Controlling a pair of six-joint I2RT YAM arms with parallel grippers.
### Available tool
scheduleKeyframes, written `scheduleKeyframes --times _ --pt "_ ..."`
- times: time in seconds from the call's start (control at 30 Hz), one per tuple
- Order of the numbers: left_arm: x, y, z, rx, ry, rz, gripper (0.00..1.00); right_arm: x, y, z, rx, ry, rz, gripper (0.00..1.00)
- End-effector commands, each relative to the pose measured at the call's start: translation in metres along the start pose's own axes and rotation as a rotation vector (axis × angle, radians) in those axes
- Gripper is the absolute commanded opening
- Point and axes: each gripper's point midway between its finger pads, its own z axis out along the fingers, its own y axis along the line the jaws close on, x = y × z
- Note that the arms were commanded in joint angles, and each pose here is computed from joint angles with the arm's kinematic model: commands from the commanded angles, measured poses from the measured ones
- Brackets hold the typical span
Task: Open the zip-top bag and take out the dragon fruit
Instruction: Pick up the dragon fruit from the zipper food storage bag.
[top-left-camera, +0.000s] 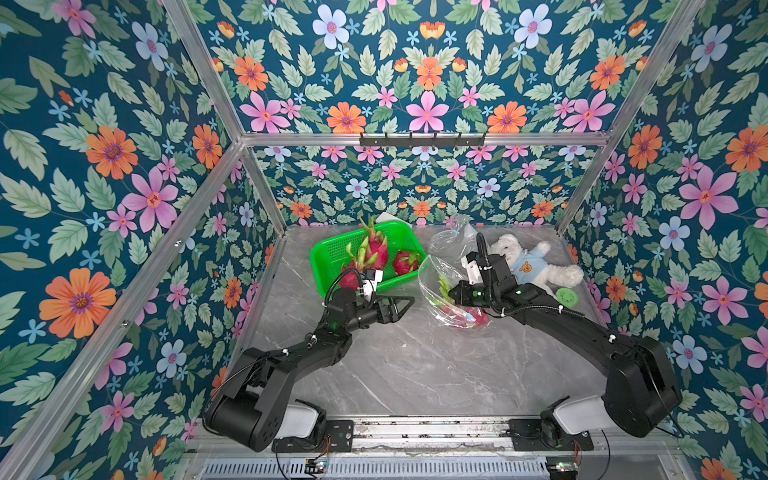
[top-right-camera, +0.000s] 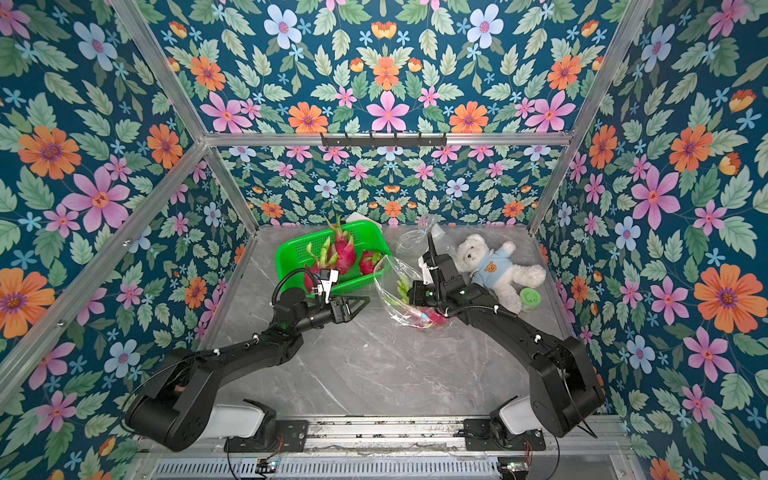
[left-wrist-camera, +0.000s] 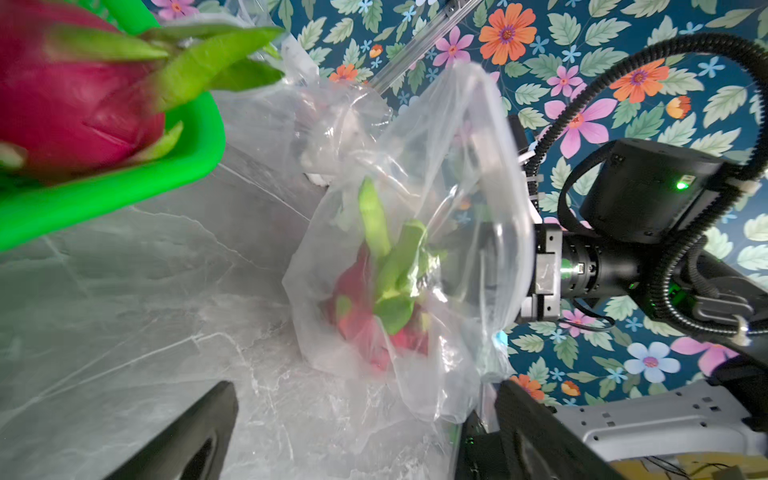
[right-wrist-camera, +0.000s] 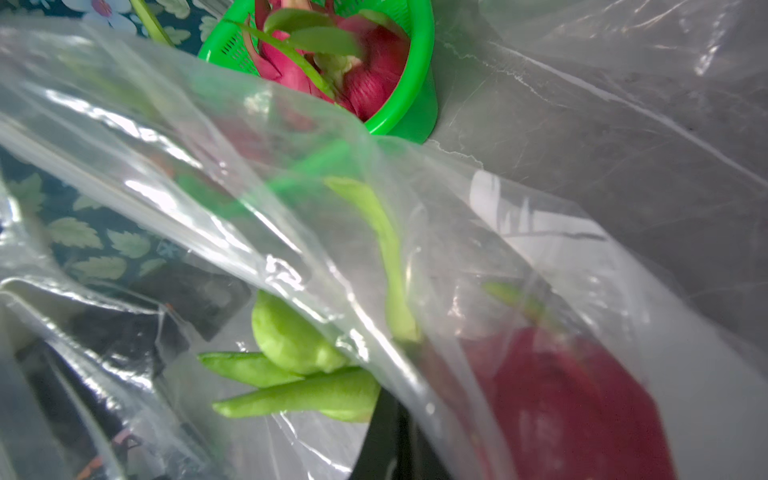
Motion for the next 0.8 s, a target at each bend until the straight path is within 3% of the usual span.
scheduleKeyframes --times 0.0,0.2,0.3,0.4,0.47,0.53,0.7,0.77 --pt "-0.014 -0.032 0.006 0.151 -0.059 0.026 0.99 -0.023 0.017 -0.007 -0.077 -0.108 0.059 0.00" --pt "-0.022 -0.046 0.030 0.278 -0.085 -0.024 0.91 -0.014 0.014 -0.010 -0.089 -0.110 0.078 0.00" --pt "-0.024 -0.053 0.043 0.362 -0.084 -0.070 0.76 -0.009 0.007 -0.012 -0.074 -0.119 0.083 0.00" --pt "-0.022 -0.058 0.052 0.442 -0.067 -0.120 0.51 -0.005 0.003 -0.013 -0.061 -0.122 0.085 0.00" --pt "-0.016 -0.060 0.059 0.458 -0.037 -0.131 0.43 -0.004 -0.001 -0.014 -0.050 -0.129 0.085 0.00" --pt "-0.010 -0.061 0.063 0.454 -0.021 -0.130 0.37 -0.003 -0.004 -0.015 -0.039 -0.136 0.082 0.00" --pt "-0.004 -0.053 0.065 0.411 -0.009 -0.132 0.03 -0.001 -0.005 -0.014 -0.037 -0.129 0.064 0.00" --pt "-0.004 -0.051 0.067 0.400 -0.009 -0.130 0.00 0.002 -0.003 -0.014 -0.048 -0.118 0.051 0.00"
